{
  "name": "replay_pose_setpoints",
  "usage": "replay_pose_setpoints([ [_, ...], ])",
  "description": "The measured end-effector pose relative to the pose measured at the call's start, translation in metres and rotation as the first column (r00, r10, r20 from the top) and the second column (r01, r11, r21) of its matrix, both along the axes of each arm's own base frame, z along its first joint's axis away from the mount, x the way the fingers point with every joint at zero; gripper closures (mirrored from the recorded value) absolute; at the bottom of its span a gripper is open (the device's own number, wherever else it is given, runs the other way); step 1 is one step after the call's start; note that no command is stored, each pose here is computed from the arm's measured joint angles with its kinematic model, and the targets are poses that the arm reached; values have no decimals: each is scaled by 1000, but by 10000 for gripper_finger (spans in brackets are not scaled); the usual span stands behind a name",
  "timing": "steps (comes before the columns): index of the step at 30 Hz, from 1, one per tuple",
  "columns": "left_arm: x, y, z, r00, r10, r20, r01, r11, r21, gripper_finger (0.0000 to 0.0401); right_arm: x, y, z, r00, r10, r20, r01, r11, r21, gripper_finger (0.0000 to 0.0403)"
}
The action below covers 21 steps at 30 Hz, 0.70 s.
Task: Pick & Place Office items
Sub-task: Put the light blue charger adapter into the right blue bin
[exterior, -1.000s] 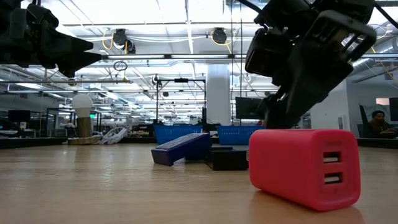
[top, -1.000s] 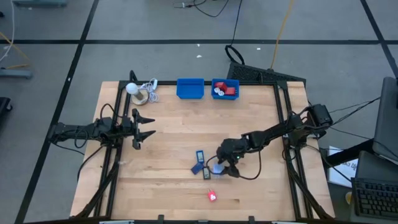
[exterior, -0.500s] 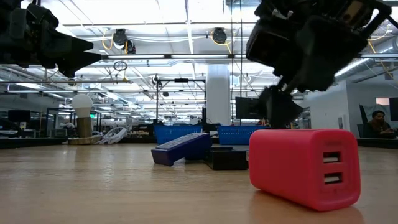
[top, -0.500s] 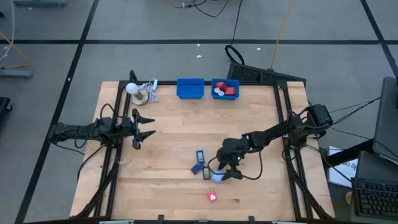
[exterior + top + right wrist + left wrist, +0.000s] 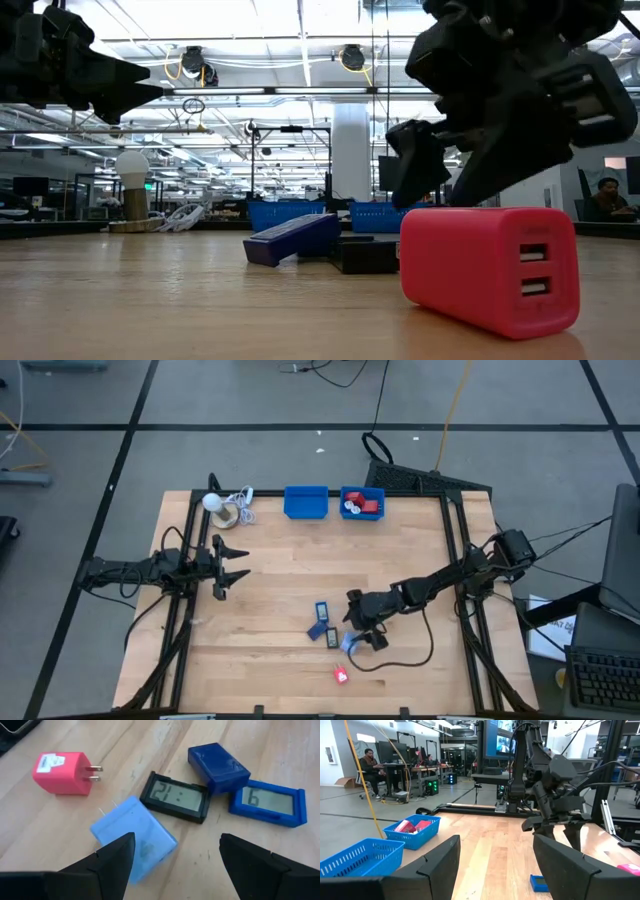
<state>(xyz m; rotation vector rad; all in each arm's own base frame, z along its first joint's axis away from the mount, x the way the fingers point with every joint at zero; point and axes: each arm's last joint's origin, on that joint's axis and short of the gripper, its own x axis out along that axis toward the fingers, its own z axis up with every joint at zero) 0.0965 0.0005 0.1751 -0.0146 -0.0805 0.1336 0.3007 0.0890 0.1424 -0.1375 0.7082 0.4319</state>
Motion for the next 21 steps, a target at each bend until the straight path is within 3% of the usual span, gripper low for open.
replay_pose_setpoints([
  [5, 0, 0, 0, 1000, 0, 0, 0, 1000, 0, 146, -1, 0, -2, 1000, -15, -14, 14, 1000, -27, 126],
  [10, 0, 0, 0, 1000, 0, 0, 0, 1000, 0, 146, 0, -6, -3, 987, -157, 21, 158, 975, -155, 126],
  [15, 0, 0, 0, 1000, 0, 0, 0, 1000, 0, 146, 0, -15, -2, 920, -379, 99, 391, 878, -276, 126],
  [21, 0, 0, 0, 1000, 0, 0, 0, 1000, 0, 146, 0, -31, -2, 801, -582, 141, 596, 754, -276, 126],
])
